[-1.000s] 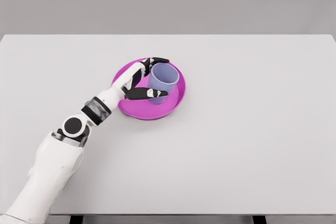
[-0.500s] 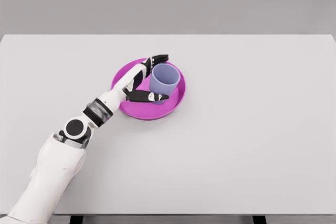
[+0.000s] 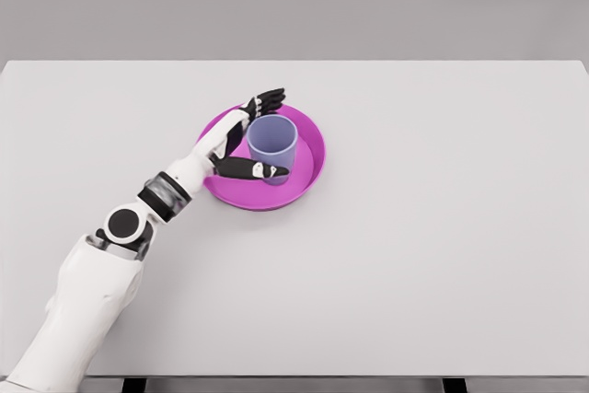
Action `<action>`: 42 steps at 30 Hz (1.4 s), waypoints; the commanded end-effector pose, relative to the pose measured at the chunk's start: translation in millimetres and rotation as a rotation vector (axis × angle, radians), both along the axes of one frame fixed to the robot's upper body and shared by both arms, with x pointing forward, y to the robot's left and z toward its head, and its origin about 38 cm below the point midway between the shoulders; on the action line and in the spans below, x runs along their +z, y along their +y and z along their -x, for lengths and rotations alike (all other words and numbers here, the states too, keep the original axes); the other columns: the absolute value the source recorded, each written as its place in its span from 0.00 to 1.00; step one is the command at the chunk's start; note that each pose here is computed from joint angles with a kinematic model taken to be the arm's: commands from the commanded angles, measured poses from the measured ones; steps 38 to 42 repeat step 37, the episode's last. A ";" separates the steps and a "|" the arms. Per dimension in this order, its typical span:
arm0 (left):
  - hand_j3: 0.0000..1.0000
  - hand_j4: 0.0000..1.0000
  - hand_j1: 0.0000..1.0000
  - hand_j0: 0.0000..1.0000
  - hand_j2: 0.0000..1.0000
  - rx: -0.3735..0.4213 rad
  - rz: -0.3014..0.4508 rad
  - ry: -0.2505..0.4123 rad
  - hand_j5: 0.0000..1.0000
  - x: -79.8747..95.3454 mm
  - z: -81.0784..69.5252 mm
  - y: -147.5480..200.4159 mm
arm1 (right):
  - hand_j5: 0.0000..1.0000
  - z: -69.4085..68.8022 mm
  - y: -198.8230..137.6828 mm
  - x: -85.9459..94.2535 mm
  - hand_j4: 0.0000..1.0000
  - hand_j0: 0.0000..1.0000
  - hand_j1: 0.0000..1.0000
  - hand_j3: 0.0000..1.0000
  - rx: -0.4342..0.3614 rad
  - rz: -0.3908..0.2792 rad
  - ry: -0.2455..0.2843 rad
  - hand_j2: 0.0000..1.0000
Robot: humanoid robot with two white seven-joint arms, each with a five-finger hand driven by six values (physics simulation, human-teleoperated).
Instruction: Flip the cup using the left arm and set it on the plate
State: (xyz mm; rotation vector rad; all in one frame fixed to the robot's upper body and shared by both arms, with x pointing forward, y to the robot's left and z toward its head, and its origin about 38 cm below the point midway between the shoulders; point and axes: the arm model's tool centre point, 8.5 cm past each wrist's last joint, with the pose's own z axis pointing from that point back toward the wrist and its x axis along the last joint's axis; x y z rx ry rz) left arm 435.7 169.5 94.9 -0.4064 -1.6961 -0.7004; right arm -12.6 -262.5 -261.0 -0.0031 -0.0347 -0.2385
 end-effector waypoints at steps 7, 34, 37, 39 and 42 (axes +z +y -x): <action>1.00 1.00 1.00 1.00 1.00 0.020 -0.049 -0.005 1.00 -0.8 -0.4 25.3 | 1.00 0.0 0.0 0.0 1.00 1.00 1.00 1.00 0.000 0.000 0.000 1.00; 1.00 1.00 1.00 1.00 1.00 0.027 -0.558 -0.352 1.00 78.6 34.8 216.3 | 1.00 0.0 0.0 0.0 1.00 1.00 1.00 1.00 0.000 0.000 0.000 1.00; 1.00 1.00 1.00 1.00 1.00 0.027 -0.559 -0.350 1.00 77.9 34.8 216.3 | 1.00 0.0 0.0 0.0 1.00 1.00 1.00 1.00 0.000 0.000 0.000 1.00; 1.00 1.00 1.00 1.00 1.00 0.027 -0.559 -0.350 1.00 77.9 34.8 216.3 | 1.00 0.0 0.0 0.0 1.00 1.00 1.00 1.00 0.000 0.000 0.000 1.00; 1.00 1.00 1.00 1.00 1.00 0.027 -0.559 -0.350 1.00 77.9 34.8 216.3 | 1.00 0.0 0.0 0.0 1.00 1.00 1.00 1.00 0.000 0.000 0.000 1.00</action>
